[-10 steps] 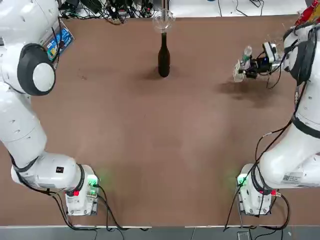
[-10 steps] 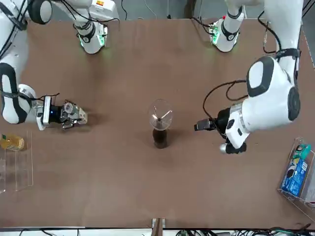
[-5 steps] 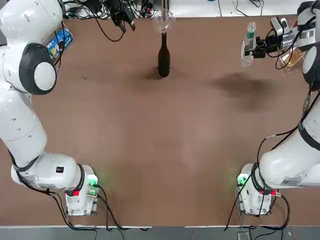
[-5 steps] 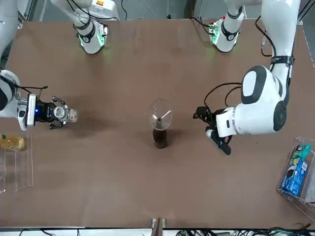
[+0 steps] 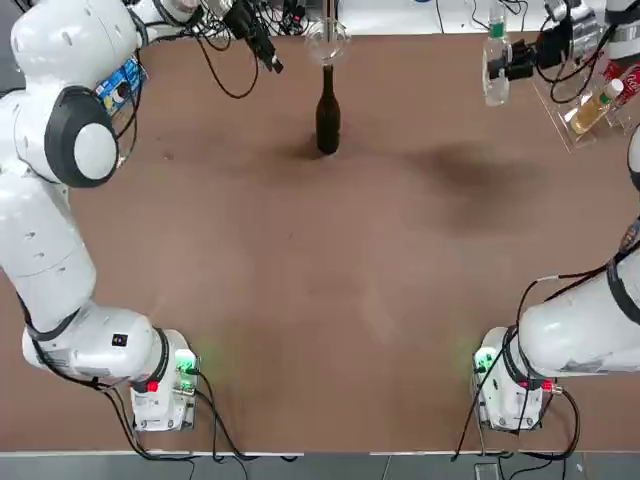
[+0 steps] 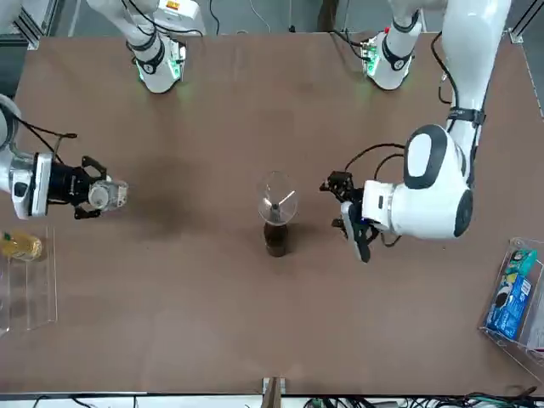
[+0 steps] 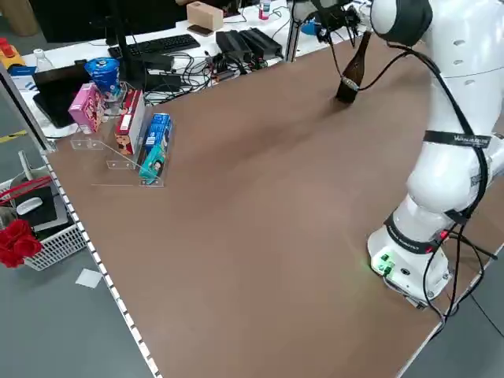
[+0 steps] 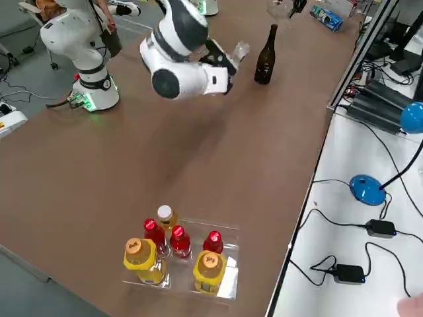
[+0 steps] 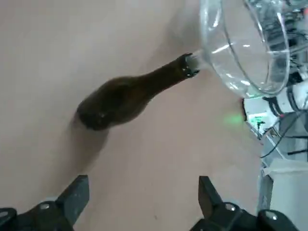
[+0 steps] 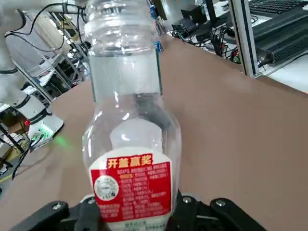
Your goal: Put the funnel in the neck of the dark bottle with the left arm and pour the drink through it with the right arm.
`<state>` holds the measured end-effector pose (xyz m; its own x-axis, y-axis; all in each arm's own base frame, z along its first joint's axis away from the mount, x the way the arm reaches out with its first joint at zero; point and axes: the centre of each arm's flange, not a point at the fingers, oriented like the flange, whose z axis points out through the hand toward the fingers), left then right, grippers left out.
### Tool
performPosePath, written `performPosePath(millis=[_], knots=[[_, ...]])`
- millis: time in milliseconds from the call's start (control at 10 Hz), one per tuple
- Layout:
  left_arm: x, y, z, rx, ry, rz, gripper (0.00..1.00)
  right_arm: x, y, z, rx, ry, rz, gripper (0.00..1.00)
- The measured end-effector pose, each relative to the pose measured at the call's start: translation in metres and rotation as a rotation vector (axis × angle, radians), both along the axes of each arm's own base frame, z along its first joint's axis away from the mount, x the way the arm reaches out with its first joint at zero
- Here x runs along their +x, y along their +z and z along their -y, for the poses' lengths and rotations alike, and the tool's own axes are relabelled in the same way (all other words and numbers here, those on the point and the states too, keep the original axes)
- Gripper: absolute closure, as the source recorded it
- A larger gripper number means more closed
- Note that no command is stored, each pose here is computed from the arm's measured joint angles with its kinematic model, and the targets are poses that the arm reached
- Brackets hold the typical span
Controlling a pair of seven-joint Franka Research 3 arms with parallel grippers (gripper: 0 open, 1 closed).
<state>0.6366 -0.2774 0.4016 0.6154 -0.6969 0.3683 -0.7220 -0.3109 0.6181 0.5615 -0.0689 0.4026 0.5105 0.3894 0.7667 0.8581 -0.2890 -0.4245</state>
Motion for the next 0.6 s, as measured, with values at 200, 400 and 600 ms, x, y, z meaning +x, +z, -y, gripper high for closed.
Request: performPosePath(millis=[200, 400, 600], knots=[[0.003, -0.018, 0.005, -0.131, -0.102, 0.079, 0.00, 0.002, 0.038, -0.034, -0.047, -0.049, -0.050, 0.58], [0.008, -0.022, 0.005, -0.265, -0.147, 0.162, 0.00, -0.001, 0.075, -0.071, -0.104, -0.104, -0.103, 0.58], [0.011, -0.029, 0.009, -0.383, -0.155, 0.205, 0.00, -0.008, 0.106, -0.110, -0.157, -0.165, -0.159, 0.58]])
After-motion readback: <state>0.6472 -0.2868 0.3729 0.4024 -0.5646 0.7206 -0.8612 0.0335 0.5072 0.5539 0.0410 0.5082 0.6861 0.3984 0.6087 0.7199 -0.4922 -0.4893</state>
